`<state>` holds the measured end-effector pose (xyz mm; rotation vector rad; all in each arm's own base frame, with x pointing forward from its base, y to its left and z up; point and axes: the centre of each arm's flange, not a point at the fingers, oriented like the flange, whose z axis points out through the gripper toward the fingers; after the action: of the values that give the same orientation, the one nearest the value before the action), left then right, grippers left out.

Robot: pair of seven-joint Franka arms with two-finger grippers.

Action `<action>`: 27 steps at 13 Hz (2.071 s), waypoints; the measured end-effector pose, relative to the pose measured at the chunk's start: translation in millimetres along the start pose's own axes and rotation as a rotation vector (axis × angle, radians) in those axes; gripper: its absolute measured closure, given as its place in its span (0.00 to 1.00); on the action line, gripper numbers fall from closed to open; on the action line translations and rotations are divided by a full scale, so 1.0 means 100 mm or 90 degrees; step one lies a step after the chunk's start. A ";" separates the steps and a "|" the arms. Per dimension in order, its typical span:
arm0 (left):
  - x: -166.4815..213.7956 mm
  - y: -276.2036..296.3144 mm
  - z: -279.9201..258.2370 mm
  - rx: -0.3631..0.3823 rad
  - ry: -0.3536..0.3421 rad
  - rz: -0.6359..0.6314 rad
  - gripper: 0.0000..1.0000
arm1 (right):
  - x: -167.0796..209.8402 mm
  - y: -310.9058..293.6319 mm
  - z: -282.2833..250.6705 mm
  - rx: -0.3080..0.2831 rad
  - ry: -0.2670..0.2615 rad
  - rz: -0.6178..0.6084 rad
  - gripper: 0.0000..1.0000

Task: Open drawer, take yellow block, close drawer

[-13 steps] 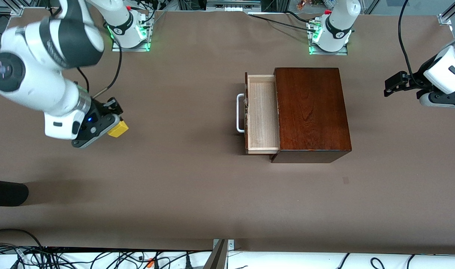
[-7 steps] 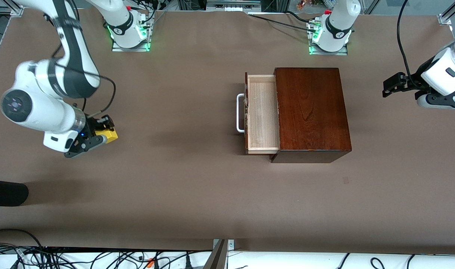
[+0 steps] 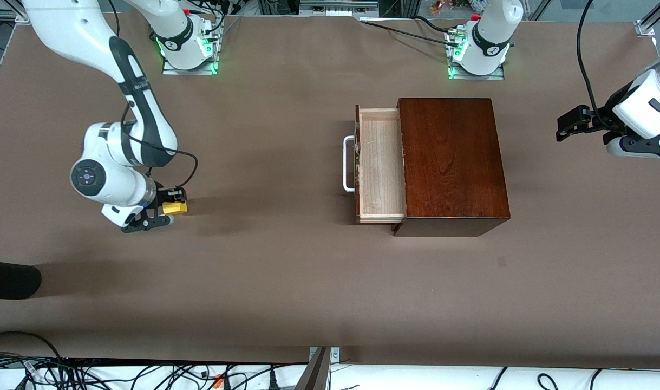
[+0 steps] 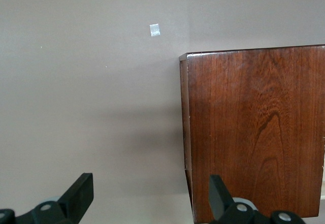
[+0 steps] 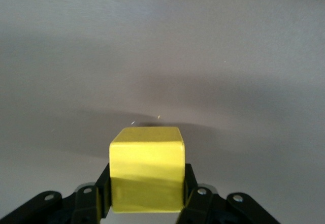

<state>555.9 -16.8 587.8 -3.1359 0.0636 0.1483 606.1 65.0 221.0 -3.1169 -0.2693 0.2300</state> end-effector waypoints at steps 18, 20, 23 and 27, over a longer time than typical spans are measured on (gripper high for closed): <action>0.00 -0.02 0.00 0.000 0.000 -0.003 0.00 | -0.33 -0.01 -1.97 0.022 0.114 0.016 0.00; 0.00 -0.02 0.00 0.000 0.000 -0.003 0.00 | -0.57 -0.03 -2.48 0.030 0.120 0.012 0.00; 0.00 -0.04 0.00 0.000 0.000 -0.005 0.00 | -0.88 -0.06 -3.08 0.039 0.112 0.003 0.00; 0.00 -0.04 0.00 0.000 0.000 -0.005 0.00 | -1.05 0.04 -3.62 0.039 0.107 0.010 0.00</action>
<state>555.9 -12.5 588.0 -3.1363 0.0514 0.1493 557.1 45.6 594.7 -3.0537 -0.2311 -0.0229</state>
